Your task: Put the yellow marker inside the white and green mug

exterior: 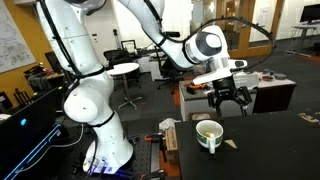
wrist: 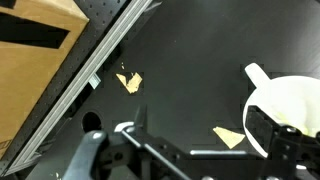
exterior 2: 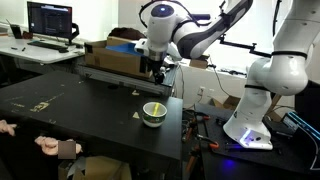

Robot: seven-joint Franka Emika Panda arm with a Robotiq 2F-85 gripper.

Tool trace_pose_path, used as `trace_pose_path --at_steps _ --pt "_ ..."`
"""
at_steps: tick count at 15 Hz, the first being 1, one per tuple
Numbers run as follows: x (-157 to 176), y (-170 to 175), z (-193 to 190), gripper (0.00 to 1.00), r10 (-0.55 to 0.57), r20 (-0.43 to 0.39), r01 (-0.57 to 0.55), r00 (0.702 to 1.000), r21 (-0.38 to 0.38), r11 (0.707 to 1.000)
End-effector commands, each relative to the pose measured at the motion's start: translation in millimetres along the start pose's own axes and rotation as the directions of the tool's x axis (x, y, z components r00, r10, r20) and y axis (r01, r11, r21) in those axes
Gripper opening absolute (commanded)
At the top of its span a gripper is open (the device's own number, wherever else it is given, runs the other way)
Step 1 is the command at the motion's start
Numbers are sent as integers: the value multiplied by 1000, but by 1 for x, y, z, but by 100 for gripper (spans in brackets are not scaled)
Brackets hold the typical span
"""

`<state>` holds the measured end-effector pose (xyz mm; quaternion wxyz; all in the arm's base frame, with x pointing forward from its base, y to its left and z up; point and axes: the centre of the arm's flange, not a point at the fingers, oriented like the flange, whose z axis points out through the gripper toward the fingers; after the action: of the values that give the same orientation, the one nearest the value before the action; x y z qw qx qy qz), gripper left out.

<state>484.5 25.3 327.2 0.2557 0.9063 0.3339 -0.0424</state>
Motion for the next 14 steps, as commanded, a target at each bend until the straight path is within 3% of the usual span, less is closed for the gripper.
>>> trace_pose_path --at_steps 1,5,6,14 --pt "-33 3 20 100 157 -113 -153 981 39 987" --pt "-58 5 39 100 259 -222 -251 940 62 966" --pt "-38 12 38 100 216 -172 -207 961 69 976" --pt "-49 11 39 100 238 -202 -227 950 76 971"
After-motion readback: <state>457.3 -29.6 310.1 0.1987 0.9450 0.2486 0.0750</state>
